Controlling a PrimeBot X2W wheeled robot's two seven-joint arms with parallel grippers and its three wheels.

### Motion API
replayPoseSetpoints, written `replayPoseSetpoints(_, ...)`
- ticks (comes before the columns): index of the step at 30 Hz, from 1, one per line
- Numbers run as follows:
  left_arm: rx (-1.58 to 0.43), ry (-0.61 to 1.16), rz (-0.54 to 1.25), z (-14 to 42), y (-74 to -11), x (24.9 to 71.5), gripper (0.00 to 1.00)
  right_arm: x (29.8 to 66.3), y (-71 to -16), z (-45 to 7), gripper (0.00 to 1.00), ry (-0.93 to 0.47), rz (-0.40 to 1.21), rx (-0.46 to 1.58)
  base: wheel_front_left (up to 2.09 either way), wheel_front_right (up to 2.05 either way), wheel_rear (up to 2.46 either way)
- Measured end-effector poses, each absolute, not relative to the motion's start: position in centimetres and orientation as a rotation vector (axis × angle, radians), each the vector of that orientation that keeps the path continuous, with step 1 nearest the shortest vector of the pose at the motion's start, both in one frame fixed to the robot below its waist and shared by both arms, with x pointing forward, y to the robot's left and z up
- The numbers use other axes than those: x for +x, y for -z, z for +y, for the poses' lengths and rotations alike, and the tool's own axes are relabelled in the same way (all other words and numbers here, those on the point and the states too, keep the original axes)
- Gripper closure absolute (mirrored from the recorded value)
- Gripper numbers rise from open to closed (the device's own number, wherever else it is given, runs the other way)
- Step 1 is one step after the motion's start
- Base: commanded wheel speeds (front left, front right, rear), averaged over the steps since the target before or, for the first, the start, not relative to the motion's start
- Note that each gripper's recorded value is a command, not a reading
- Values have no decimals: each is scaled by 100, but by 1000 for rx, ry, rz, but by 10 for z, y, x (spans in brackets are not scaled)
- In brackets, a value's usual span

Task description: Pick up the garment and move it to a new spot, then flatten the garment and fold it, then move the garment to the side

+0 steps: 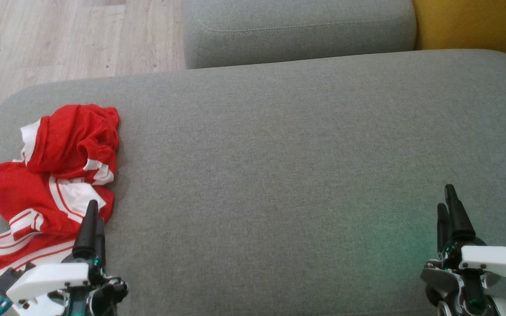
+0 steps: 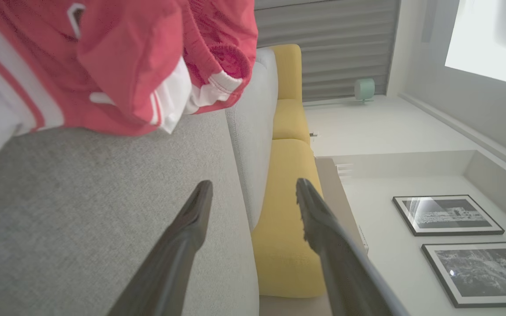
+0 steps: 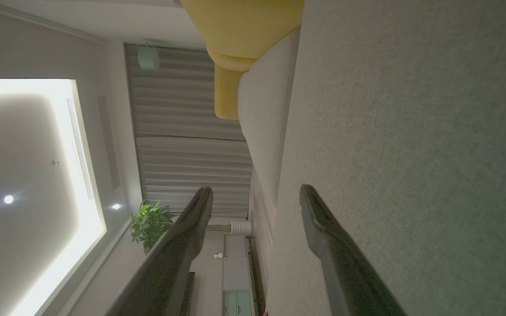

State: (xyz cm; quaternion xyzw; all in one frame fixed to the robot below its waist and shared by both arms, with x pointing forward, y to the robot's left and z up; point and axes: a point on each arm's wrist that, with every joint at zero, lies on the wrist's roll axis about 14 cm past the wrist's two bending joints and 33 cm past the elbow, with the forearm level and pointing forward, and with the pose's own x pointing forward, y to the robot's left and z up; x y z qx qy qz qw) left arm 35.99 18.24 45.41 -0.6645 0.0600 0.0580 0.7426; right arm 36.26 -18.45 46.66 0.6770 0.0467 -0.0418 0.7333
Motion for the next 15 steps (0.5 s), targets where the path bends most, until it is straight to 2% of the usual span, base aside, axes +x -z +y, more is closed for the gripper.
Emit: replayPoseSetpoints(15, -1193, -83, 139, 172, -465, 364, 0, 368, -481, -174, 0, 12, 99, 1233, 0, 0, 0)
